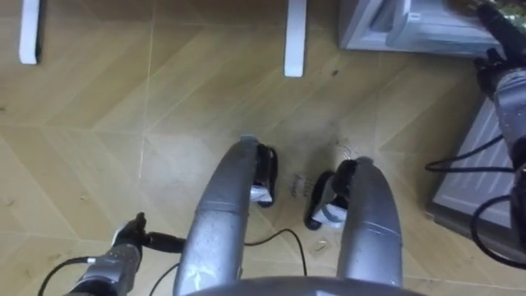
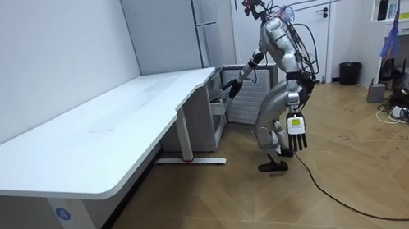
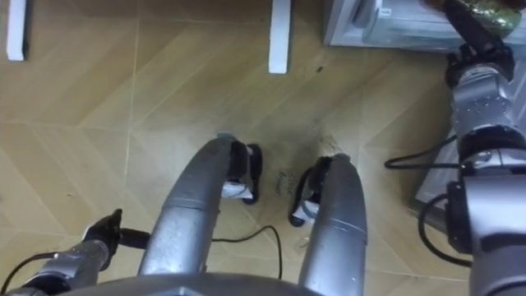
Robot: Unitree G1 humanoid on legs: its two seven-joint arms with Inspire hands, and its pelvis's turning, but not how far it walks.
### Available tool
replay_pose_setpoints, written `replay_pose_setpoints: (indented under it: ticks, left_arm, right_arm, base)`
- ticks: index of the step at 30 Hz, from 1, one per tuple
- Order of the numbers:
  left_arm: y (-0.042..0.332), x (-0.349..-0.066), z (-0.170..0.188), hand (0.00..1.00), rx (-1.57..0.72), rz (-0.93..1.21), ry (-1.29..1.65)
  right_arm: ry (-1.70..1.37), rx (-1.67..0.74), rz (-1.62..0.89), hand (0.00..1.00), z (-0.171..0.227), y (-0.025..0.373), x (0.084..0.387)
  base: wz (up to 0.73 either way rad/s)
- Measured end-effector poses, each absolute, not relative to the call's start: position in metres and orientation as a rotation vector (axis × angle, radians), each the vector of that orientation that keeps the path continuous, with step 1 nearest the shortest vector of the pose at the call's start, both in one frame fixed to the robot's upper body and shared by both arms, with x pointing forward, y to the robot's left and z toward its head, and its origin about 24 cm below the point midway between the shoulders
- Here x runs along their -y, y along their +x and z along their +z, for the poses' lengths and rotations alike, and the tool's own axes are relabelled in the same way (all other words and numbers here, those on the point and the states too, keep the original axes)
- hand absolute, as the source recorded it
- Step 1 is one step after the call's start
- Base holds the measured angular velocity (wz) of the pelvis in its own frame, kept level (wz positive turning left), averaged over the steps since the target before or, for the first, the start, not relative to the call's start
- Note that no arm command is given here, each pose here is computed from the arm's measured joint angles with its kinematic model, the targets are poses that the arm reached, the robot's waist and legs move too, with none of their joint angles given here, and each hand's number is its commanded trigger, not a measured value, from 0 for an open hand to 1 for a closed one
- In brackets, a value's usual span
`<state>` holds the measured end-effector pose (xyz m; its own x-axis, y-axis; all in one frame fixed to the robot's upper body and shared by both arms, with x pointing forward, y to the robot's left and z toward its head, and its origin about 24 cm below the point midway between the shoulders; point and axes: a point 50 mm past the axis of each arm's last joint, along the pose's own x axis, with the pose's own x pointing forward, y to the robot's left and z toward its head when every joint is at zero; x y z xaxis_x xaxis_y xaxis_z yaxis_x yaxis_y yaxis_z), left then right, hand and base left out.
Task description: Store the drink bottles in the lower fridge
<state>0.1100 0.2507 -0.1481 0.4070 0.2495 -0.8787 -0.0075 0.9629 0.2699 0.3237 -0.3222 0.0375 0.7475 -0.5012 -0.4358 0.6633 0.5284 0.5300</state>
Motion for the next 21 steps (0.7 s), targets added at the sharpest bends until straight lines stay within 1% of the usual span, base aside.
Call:
replay_pose_setpoints:
  ticks: [7, 15, 21]
  left_arm:
    - [0.107, -0.250, -0.149, 0.00, -1.133, 0.161, 0.235]
    - [0.073, -0.251, -0.155, 0.00, -1.197, 0.182, 0.212]
    - [0.069, -0.252, -0.156, 0.00, -1.207, 0.186, 0.210]
  right_arm:
    - [0.723, -0.257, -0.769, 0.00, 0.048, 0.331, 0.318]
    - [0.692, -0.226, -0.837, 0.00, 0.071, 0.340, 0.311]
    - [0.679, -0.220, -0.884, 0.00, 0.082, 0.344, 0.308]
  base:
    - [0.04]
    - [0.11]
    - [0.12]
